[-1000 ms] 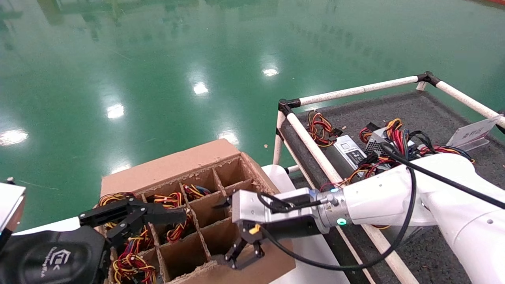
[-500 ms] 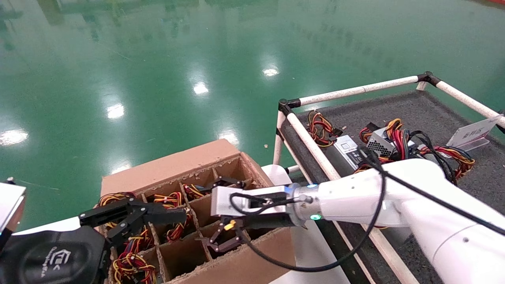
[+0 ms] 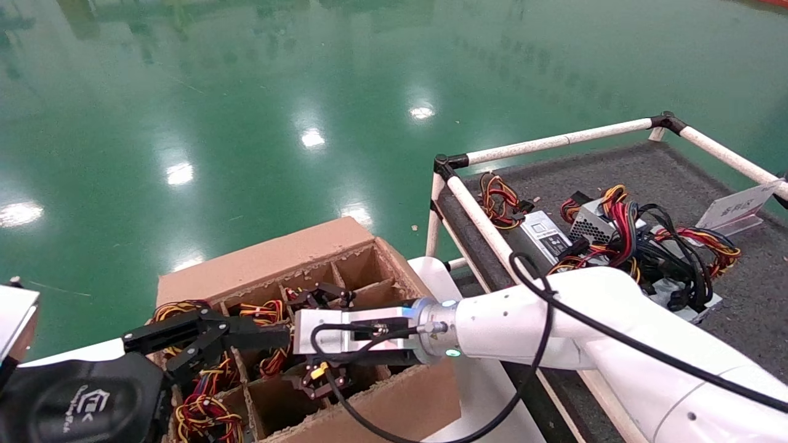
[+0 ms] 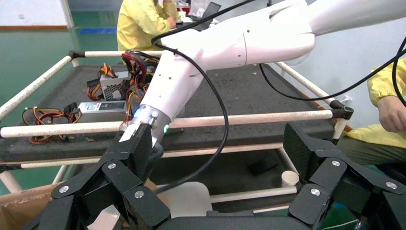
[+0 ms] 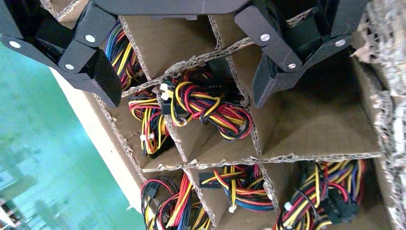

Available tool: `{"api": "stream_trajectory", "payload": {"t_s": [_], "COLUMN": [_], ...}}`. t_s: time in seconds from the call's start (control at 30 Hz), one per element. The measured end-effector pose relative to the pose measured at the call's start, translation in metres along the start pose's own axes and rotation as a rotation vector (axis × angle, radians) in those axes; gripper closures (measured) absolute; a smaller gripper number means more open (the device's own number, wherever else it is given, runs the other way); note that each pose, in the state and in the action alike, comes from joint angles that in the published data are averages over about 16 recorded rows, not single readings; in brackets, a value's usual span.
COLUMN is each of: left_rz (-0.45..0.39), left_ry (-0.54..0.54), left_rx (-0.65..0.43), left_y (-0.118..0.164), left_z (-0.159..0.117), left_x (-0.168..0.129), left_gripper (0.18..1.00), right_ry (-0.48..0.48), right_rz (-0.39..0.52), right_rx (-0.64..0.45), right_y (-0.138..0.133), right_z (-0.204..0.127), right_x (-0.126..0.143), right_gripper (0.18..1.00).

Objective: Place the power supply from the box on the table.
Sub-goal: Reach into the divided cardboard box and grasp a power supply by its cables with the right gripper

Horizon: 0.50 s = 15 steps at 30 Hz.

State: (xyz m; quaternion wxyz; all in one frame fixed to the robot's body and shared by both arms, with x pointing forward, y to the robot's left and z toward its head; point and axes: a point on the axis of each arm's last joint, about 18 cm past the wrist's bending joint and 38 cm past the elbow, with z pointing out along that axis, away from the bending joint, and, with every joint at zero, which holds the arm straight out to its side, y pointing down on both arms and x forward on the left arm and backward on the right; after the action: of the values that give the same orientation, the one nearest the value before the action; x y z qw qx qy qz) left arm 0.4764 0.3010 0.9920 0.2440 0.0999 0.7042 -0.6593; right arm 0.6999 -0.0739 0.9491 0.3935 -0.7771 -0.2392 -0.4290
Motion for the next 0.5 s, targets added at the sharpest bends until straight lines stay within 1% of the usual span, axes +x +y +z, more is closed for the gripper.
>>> {"api": "stream_trajectory", "payload": {"t_s": [0.2,0.4,0.5], "left_rz": [0.0,0.0,0.0], "left_ry": [0.0,0.0,0.0], "left_rx": [0.0,0.0,0.0], "left_y": [0.0,0.0,0.0], "left_z": [0.0,0.0,0.0], "left_x": [0.0,0.0,0.0], "left_gripper": [0.184,0.184,0.184], "right_ry": [0.008,0.007,0.003], "right_rz": [-0.003,0.008,0.014], "right_rx": [-0.005,-0.006,-0.006], "right_y": [-0.005,-0.0074,-0.008], "right_z": [0.0047,0.005,0.0048], "right_x": [0.0019,0.0045,0.0049], "right_gripper": [0.204,0.254,0.299]}}
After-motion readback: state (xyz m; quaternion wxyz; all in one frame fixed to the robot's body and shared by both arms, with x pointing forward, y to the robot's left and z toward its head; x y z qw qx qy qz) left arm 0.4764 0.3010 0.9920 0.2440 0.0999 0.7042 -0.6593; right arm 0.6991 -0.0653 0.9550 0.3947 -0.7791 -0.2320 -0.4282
